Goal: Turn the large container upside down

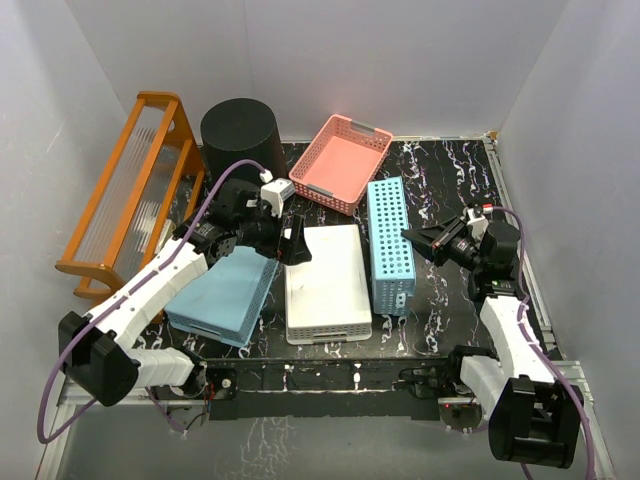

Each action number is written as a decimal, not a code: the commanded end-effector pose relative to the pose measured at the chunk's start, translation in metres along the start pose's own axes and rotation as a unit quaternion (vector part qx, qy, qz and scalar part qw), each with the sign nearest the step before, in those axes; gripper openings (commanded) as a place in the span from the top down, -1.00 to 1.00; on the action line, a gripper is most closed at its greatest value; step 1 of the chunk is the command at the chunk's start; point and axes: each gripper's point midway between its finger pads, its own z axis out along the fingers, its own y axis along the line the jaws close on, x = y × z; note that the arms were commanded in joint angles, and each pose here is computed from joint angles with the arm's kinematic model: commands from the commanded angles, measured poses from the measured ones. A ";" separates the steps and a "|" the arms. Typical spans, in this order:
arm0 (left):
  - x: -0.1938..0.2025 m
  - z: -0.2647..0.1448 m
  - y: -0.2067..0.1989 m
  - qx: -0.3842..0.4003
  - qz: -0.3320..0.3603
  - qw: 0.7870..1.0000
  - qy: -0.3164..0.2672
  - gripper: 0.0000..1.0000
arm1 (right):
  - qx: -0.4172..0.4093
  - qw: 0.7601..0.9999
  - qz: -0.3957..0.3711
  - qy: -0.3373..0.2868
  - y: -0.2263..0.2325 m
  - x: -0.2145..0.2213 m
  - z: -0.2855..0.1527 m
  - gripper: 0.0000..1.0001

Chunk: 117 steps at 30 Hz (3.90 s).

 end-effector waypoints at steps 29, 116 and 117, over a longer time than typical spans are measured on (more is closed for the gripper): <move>0.009 -0.010 -0.001 -0.002 0.007 0.999 0.034 -0.97 | 0.375 0.905 -0.128 -0.155 -0.084 -0.068 -0.092 0.22; 0.001 -0.097 0.039 -0.206 -0.119 0.962 -0.130 -0.97 | 0.377 0.882 -0.277 -0.046 -0.054 -0.172 0.249 -0.76; 0.001 -0.096 0.038 -0.203 -0.124 0.962 -0.131 -0.97 | 0.384 0.879 -0.279 -0.042 -0.061 -0.175 0.253 -0.67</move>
